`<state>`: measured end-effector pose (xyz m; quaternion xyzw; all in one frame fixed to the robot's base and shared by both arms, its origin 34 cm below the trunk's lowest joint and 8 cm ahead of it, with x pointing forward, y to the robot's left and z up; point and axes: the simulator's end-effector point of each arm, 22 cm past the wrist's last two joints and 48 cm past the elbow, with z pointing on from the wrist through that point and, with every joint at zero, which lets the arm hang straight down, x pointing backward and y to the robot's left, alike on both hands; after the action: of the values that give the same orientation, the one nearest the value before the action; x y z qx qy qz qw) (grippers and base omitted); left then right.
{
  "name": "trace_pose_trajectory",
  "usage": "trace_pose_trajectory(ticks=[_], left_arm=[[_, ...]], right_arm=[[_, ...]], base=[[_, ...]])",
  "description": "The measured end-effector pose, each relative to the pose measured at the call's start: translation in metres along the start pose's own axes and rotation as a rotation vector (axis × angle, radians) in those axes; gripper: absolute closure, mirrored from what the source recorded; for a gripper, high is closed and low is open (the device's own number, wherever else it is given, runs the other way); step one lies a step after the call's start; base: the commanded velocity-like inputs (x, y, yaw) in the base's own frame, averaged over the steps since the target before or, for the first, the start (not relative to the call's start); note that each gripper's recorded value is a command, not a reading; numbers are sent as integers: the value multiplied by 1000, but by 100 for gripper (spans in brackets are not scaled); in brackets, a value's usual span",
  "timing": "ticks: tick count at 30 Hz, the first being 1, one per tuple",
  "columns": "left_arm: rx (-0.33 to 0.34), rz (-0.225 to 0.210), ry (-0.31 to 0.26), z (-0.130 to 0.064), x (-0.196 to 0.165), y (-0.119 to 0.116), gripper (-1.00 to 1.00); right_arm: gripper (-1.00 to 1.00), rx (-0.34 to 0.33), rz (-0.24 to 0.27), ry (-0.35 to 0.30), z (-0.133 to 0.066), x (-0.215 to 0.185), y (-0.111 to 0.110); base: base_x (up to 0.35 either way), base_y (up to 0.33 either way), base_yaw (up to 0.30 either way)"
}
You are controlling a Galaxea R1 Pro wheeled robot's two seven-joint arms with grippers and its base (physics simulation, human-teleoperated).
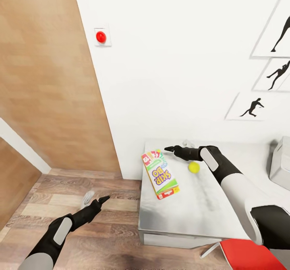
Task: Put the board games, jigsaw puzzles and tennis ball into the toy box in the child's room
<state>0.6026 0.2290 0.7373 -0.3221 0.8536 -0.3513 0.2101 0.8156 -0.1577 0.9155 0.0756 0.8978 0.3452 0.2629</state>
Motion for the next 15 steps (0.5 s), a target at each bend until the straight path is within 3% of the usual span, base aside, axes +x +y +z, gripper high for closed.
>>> trace_pose_trajectory(ticks=[15], left_arm=[[-28, -15, 12, 4, 7, 15, -100]], right_arm=[[-100, 4, 13, 19, 11, 10, -9]], base=[[0, 0, 63]])
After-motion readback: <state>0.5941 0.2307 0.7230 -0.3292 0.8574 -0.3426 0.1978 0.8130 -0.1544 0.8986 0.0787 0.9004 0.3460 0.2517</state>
